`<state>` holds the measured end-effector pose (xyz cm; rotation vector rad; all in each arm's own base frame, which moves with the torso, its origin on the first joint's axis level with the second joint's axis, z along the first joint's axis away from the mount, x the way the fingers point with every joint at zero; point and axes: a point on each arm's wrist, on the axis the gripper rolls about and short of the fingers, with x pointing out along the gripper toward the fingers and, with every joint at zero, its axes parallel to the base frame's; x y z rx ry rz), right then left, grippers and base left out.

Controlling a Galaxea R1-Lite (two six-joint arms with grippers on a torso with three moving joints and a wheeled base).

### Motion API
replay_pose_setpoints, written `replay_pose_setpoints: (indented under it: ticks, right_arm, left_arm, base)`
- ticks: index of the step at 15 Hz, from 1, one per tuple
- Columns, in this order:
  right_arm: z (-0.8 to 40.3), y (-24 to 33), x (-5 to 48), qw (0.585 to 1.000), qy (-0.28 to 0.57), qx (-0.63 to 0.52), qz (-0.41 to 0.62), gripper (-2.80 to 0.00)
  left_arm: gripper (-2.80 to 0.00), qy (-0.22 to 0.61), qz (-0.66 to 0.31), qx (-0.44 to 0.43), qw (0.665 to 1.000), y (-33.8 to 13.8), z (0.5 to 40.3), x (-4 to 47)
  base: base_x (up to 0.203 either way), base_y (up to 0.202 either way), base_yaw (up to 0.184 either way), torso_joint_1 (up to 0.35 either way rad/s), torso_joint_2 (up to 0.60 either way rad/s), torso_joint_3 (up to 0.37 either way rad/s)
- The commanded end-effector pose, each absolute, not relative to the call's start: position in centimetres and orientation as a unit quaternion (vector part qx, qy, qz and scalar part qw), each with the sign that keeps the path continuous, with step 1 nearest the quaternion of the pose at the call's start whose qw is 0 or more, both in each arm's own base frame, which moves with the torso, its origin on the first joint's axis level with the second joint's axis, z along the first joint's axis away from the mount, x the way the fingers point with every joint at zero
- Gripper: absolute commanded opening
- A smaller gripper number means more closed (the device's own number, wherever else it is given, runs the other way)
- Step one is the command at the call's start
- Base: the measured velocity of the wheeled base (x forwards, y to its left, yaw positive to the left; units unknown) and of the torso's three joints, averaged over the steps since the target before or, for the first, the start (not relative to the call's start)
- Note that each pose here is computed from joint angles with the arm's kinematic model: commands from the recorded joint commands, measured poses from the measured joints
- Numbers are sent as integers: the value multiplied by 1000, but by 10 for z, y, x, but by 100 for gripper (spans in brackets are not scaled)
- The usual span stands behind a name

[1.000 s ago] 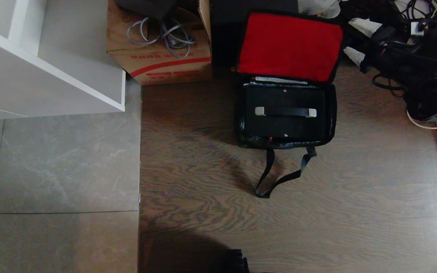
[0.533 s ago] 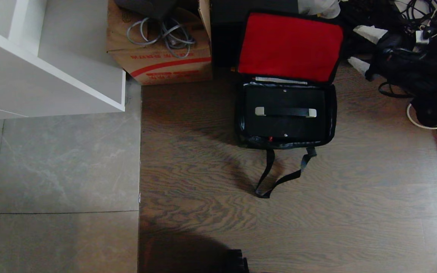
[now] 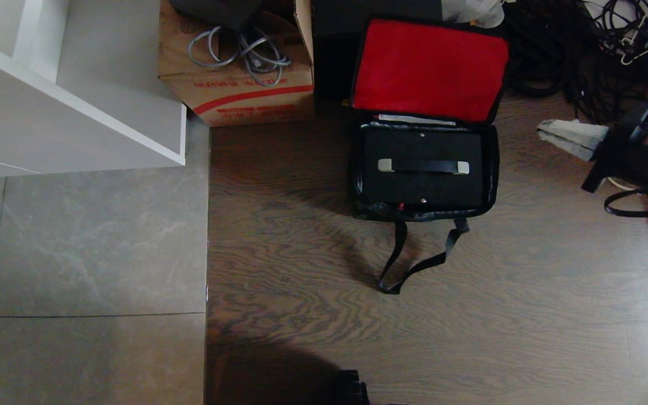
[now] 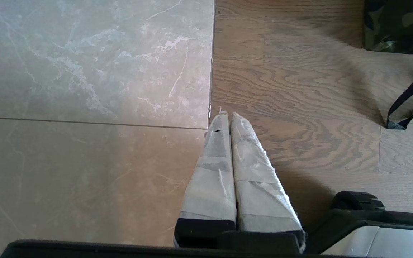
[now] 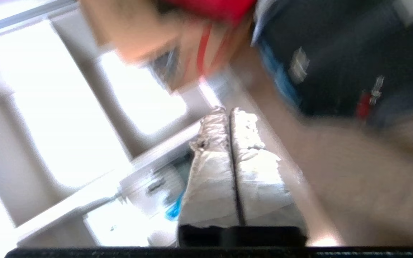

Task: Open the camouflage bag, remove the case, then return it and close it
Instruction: Grip the handle

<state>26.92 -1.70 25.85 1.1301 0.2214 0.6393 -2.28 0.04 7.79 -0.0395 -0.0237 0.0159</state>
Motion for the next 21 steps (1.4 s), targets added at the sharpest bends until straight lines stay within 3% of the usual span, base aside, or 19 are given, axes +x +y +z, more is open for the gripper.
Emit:
replay_pose_setpoints:
  ticks: [1,3,8,11,16,21]
  right_arm:
    - [273,-4,184,793,75,502,337,-280]
    - [254,1,141,808,76,476,338,-280]
    - [194,11,38,908,32,276,315,-280]
    - [129,8,10,982,98,53,156,-280]
    - [89,1,-16,995,98,-15,20,-280]
    - [76,1,-28,999,50,-2,12,-280]
  left_arm:
    - [-280,-7,8,-20,1000,0,75,-22]
    - [-280,-7,8,-20,1000,0,75,-22]
    - [-280,-7,8,-20,1000,0,75,-22]
    - [-280,-7,8,-20,1000,0,75,-22]
    - [-280,-7,8,-20,1000,0,75,-22]
    - [-280,-7,8,-20,1000,0,75,-22]
  base:
    - [0,0,0,0,0,0]
    - [0,0,0,0,0,0]
    - [0,0,0,0,0,0]
    - [0,0,0,0,0,0]
    - [0,0,0,0,0,0]
    - [0,0,0,0,0,0]
